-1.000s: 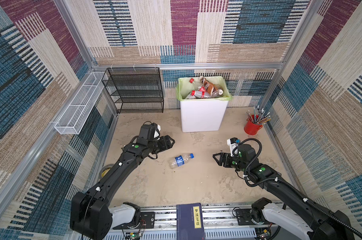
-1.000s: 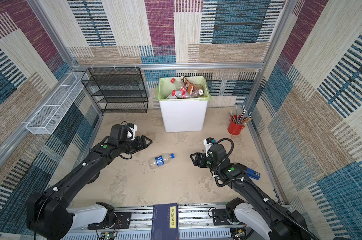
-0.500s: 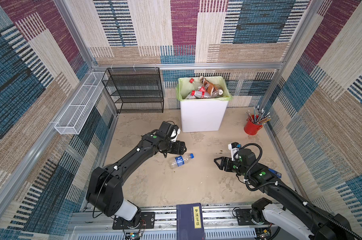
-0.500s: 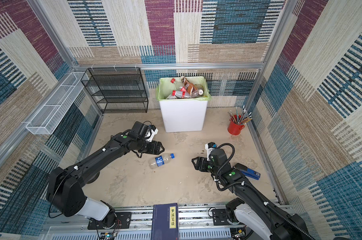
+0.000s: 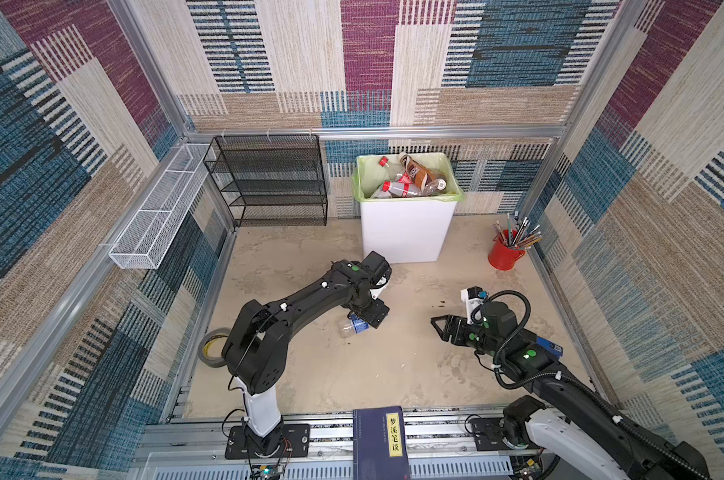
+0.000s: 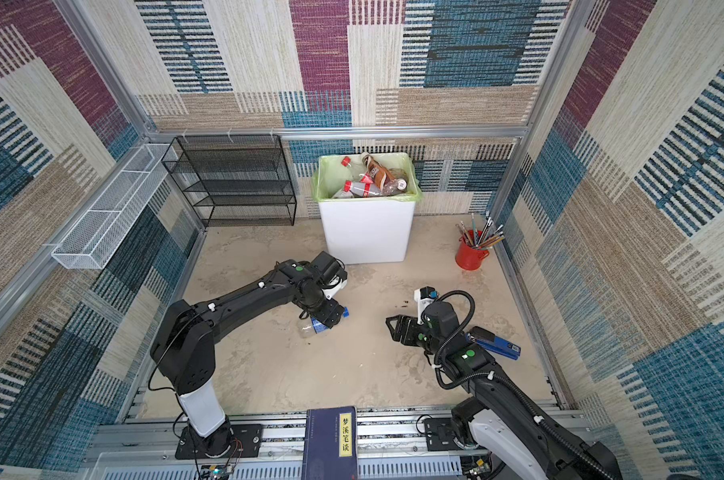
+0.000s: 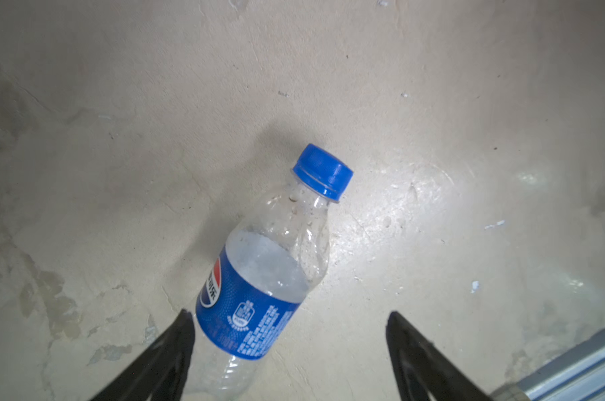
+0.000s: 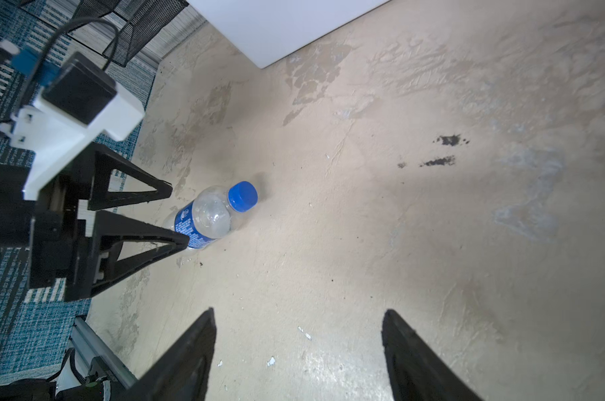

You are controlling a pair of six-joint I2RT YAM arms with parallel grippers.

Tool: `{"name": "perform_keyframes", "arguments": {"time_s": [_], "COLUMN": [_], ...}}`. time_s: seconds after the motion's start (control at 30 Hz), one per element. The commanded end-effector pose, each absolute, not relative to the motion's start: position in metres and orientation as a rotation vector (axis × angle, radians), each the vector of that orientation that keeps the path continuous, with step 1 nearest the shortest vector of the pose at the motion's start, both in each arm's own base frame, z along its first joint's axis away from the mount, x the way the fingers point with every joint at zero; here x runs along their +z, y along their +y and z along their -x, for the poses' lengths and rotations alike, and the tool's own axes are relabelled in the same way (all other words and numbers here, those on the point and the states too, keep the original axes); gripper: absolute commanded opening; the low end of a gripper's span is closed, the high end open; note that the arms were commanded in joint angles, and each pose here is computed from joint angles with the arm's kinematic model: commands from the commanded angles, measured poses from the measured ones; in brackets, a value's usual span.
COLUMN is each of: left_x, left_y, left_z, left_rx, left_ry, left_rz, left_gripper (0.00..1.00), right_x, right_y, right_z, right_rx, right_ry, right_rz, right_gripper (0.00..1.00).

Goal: Throw the plastic bottles in the bin
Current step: 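Lower left gripper onto the water bottle and close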

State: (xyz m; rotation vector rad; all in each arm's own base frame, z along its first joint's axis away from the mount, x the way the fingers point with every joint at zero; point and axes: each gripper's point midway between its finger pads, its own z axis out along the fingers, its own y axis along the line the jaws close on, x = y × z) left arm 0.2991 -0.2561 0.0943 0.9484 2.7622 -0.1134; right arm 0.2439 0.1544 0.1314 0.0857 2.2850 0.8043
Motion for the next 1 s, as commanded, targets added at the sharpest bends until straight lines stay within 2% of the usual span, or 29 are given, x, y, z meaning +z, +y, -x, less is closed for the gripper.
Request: {"name": "perform_keyframes", "arguments": {"time_s": [0.0,0.5,0.8,0.97], "left_x": [0.089,0.058,0.058,0.058], "left_y": [-0.249,-0.249,-0.244,-0.246], "left_z": [-0.298,-0.283,-0.278,-0.275], "left_rx": [-0.02,0.051,0.067,0.048], "left_ry": [2.764,2.81,2.804,2.808], "left_rz": [-1.012,-1.247,-1.295,-1.306], "left_gripper": [0.88,0.85,0.88,0.82], "right_x": [0.134,0.133,0.132,0.131], "right_y": [0.153,0.149,0.147,0.149], "right_z": [-0.246,-0.245,-0.244,-0.245], "right_rx": [0.796,0.783,0.786,0.789], "right_ry": [2.268,2.256,2.24,2.246], "right_rz": [-0.099,-0.104,-0.12,-0.11], "right_gripper": [0.76,0.76,0.76,0.76]}}
